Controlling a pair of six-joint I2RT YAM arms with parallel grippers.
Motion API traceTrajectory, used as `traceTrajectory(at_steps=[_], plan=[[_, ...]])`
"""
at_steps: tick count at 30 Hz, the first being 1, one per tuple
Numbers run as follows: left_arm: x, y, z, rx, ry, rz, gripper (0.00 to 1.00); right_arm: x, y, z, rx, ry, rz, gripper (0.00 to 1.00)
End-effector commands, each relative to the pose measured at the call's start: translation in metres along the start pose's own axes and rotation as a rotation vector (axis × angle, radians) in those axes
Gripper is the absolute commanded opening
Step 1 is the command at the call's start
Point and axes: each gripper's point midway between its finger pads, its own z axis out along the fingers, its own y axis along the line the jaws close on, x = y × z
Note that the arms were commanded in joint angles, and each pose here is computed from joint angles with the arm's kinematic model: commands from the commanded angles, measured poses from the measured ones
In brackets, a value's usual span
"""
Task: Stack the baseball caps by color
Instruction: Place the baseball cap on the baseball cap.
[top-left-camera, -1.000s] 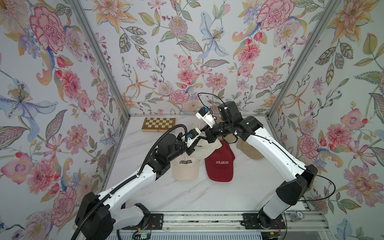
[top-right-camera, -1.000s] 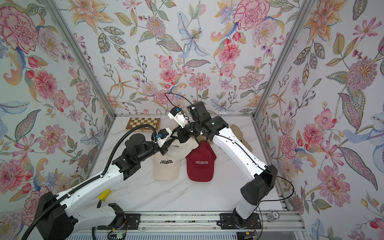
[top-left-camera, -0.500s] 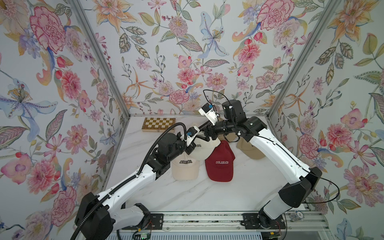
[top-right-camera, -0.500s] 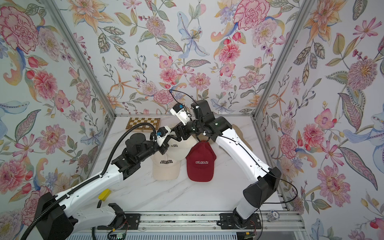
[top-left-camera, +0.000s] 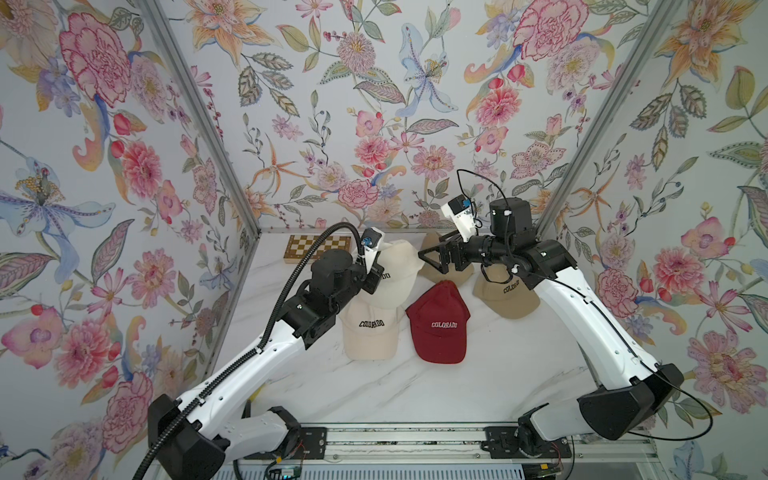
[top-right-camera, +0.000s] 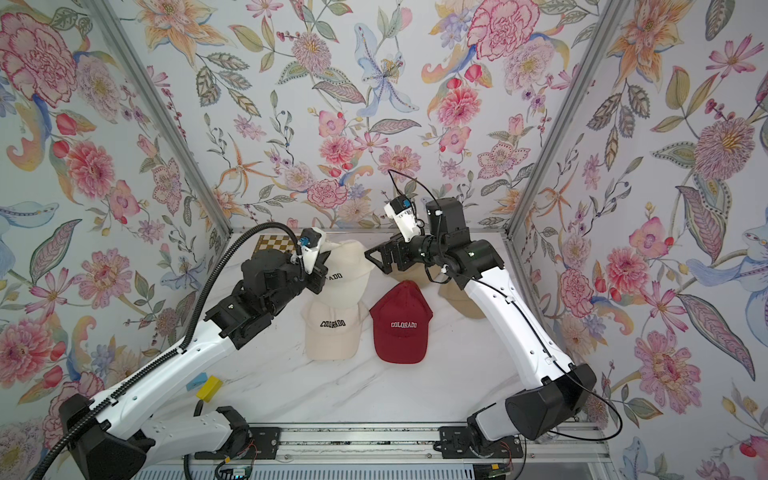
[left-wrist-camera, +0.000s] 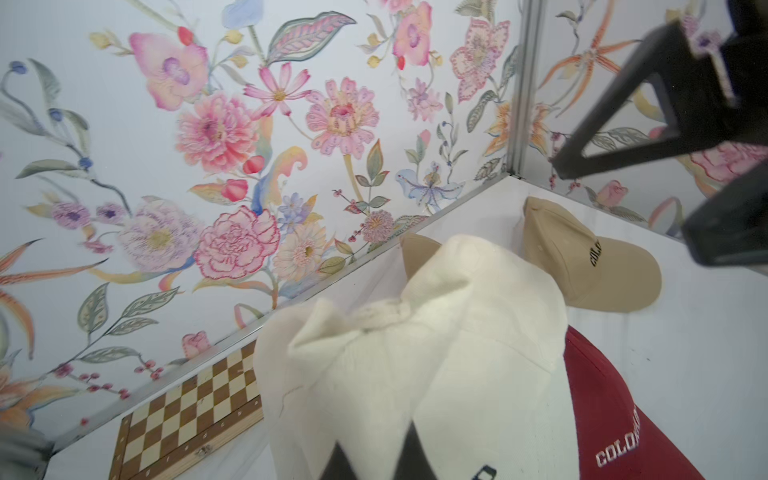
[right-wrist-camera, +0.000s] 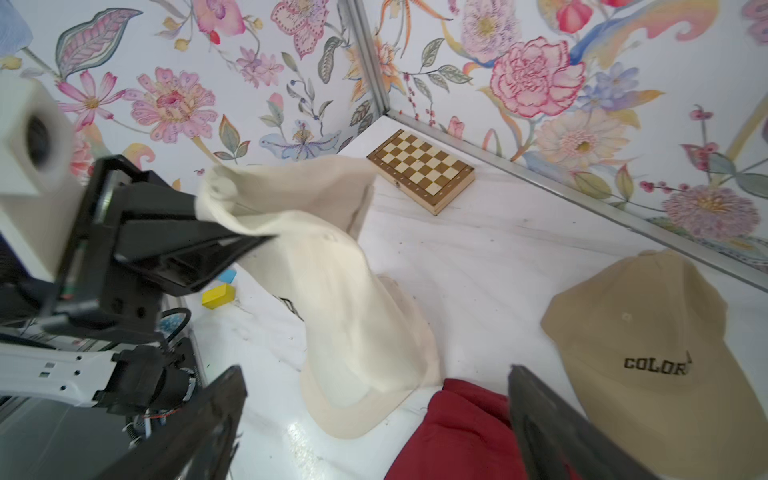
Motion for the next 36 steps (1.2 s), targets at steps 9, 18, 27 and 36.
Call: traceTrajectory(at_steps=[9, 18, 27, 36], plan=[[0.047, 0.015, -0.018, -0.129, 0.304, -0.265, 0.0, 0.029, -0.032, 0.001, 0.083, -0.018, 0.076, 0.99], [0.116, -0.015, 0.011, -0.072, 0.458, -0.363, 0.0, 0.044, -0.043, -0.006, 0.079, -0.036, 0.116, 0.99], [0.16, -0.023, 0.032, -0.092, 0.556, -0.332, 0.0, 0.053, -0.051, -0.016, 0.088, -0.048, 0.137, 0.99], [0.192, -0.03, 0.042, -0.089, 0.608, -0.332, 0.0, 0.058, -0.056, -0.018, 0.092, -0.046, 0.152, 0.99]])
